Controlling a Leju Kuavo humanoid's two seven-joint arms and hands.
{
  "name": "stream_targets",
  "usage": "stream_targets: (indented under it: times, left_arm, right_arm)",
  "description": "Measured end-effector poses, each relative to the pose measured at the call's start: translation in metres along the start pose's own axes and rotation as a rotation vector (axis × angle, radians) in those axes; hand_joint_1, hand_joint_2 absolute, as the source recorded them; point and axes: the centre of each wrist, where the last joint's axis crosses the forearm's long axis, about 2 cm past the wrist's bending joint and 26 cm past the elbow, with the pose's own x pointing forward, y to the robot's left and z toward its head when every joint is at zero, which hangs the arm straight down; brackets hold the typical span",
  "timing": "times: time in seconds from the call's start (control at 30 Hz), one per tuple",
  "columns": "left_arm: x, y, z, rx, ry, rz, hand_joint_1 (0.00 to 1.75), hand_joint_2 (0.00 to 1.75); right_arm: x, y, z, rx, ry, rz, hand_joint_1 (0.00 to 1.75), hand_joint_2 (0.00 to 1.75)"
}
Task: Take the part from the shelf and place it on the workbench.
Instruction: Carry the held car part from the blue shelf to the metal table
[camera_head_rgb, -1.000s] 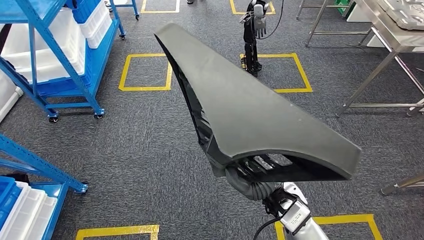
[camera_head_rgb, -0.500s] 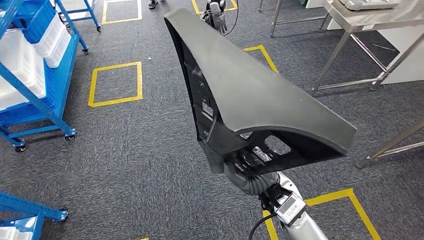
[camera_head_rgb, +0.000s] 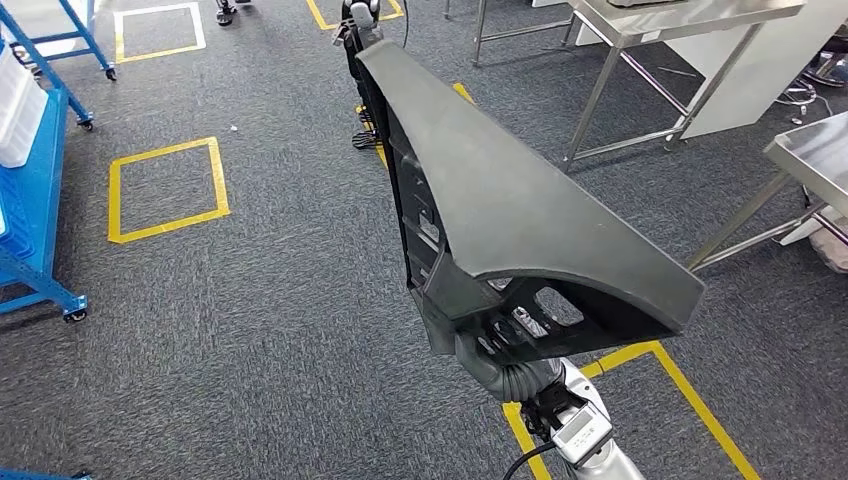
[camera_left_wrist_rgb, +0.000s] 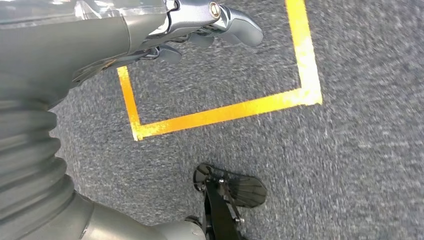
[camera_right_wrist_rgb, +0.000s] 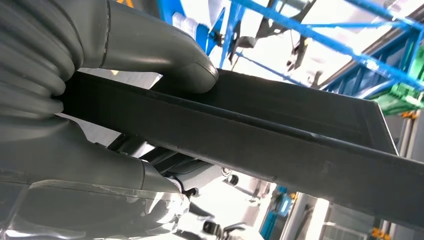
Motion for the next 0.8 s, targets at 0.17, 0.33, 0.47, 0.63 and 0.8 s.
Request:
stream_targets:
  times: [0.17, 0.33, 0.47, 0.63, 0.8]
  left_arm:
    - [0.0, -0.006, 0.001, -0.018, 0.009, 0.006, 0.0, 1.75]
    - [0.002, -0.012, 0.002, -0.048, 0.019, 0.011, 0.0, 1.75]
    - [-0.001, -0.017, 0.004, -0.062, 0.04, 0.004, 0.0, 1.75]
    - [-0.003, -0.023, 0.007, -0.076, 0.058, 0.003, 0.0, 1.75]
    - [-0.002, -0.03, 0.008, -0.087, 0.056, 0.005, 0.0, 1.75]
  right_arm:
    - [0.001, -0.004, 0.0, 0.0, -0.002, 0.002, 1.75, 1.75]
    - [0.002, -0.007, 0.0, -0.004, -0.005, 0.009, 1.75, 1.75]
    - [0.002, -0.009, 0.0, -0.006, 0.019, 0.025, 1.75, 1.75]
    - [0.001, -0.013, -0.003, -0.001, 0.037, 0.029, 1.75, 1.75]
    - [0.001, -0.018, -0.005, -0.008, 0.036, 0.044, 1.75, 1.75]
